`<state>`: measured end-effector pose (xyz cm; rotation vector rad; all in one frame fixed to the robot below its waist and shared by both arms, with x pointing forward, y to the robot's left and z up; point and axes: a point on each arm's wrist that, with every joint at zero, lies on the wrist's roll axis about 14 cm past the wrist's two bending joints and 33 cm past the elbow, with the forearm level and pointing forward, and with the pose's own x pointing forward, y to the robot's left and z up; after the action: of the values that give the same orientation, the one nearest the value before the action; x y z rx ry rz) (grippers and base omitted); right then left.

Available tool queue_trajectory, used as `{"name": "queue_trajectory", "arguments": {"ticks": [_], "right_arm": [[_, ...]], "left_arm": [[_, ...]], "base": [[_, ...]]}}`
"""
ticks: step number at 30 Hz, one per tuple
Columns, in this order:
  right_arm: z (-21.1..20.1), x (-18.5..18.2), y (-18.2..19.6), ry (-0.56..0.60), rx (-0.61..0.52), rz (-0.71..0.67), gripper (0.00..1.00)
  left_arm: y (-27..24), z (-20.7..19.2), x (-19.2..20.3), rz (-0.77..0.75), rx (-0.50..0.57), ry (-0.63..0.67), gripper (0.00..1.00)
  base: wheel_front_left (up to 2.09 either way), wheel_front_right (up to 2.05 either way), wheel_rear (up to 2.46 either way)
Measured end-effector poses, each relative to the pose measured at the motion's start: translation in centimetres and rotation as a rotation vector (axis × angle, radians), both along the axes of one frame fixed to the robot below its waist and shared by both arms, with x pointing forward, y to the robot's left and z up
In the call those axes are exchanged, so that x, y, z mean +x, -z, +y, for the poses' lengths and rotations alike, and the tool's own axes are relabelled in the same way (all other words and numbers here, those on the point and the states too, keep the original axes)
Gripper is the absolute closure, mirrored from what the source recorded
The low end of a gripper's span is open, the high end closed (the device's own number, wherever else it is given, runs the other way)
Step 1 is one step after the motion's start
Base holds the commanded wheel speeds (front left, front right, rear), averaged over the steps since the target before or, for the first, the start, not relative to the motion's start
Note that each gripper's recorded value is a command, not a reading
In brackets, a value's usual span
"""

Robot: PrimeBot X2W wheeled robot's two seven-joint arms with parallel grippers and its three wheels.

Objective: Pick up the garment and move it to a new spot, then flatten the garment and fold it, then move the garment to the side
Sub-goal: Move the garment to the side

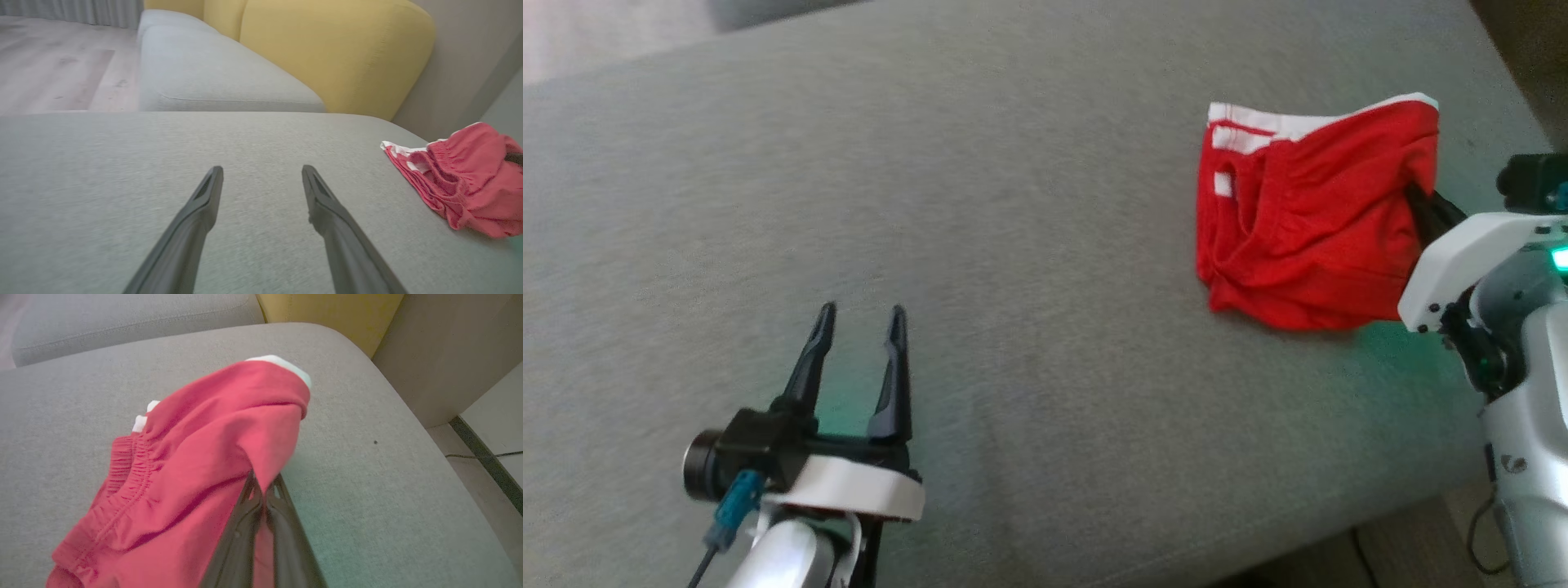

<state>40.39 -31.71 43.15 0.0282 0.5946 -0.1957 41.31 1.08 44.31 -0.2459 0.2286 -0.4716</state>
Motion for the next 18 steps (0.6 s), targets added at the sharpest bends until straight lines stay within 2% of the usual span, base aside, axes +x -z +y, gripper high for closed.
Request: {"name": "queue_trajectory", "arguments": {"ticks": [6,11,18], "right_arm": [[-1.9,-0.9,1.9,0.044,-0.039,0.064,1.00],[-1.6,2.2,1.1,-0.016,-0.098,0.056,1.00],[-4.3,6.1,-1.1,-0.042,-0.228,0.055,1.00]], "left_arm": [[1.6,-2.6,0.7,0.042,-0.012,0.077,0.00],[1.9,-0.8,1.2,0.039,0.012,0.031,0.00],[2.0,2.3,1.4,0.040,0.037,-0.054,0.00]], "base": [[0.00,0.00,0.00],[0.00,0.00,0.00],[0.00,0.00,0.00]]}}
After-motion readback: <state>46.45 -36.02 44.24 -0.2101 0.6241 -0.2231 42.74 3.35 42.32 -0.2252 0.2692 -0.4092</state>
